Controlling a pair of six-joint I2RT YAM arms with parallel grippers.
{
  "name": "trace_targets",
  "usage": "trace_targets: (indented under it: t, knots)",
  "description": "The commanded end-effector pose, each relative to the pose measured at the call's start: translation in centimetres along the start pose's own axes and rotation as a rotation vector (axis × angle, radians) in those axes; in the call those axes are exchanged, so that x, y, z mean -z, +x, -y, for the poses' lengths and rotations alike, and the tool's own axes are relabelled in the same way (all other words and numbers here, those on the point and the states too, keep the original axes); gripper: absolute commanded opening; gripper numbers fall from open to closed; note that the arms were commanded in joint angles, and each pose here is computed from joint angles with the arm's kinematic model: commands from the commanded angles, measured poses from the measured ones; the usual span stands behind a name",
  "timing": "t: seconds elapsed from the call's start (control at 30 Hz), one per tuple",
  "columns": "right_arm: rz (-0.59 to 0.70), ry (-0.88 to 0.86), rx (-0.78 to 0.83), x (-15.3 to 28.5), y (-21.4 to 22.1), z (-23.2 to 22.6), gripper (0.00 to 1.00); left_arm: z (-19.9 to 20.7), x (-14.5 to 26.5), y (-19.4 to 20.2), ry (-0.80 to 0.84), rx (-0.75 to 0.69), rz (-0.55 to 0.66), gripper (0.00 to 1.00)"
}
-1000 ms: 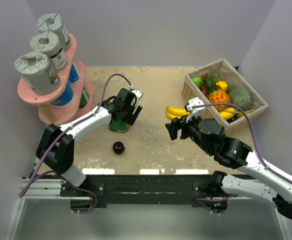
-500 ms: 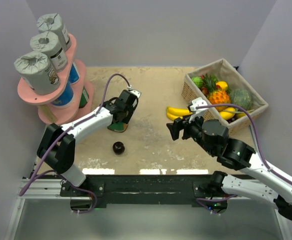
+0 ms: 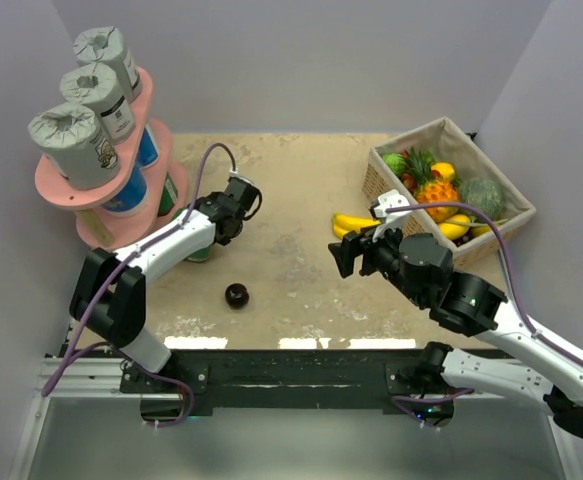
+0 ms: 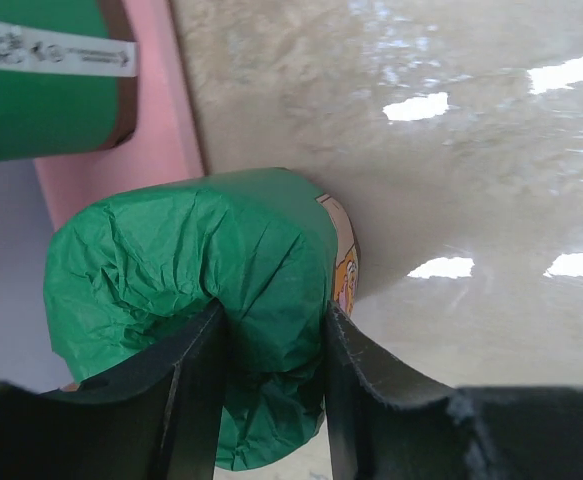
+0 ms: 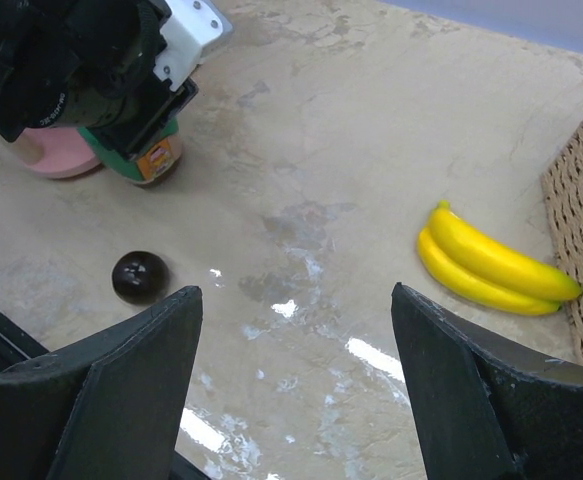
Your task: Place and organize the paper towels onto the shelf
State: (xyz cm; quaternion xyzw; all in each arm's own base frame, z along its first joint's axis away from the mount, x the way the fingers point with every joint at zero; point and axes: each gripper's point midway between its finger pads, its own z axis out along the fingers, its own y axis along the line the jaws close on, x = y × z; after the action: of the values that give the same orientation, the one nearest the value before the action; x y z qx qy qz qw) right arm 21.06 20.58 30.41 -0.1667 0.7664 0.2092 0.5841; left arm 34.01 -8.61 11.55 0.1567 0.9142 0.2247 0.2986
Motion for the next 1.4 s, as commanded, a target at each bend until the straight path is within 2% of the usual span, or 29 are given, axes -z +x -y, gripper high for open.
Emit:
trace_targets:
  t: [0.0, 0.47, 0.83, 0.97, 1.37]
  knots:
    - [0.05, -0.037, -0.019, 0.4, -2.3, -0.8, 0.8, -4.3, 1.2, -0.4, -0.129, 0.052, 0.045, 0.4]
    - [0.04, -0.106, -0.015, 0.5, -3.3, -2.3, 0.8, -8.0, 0.0, 1.9, -0.321, 0.056, -0.018, 0.4]
    - [0.046, -0.129, -0.046, 1.8, -3.8, -2.3, 0.8, -9.3, -0.7, 2.9, -0.408, 0.042, -0.067, 0.58]
    - [0.061, -0.134, -0.056, 2.2, -4.2, -2.3, 0.8, -9.2, -0.4, 2.2, -0.384, 0.058, -0.053, 0.61]
    - [0.037, -0.135, -0.05, 1.7, -3.3, -2.4, 0.81, -9.2, 3.0, -1.3, -0.316, 0.119, 0.091, 0.74]
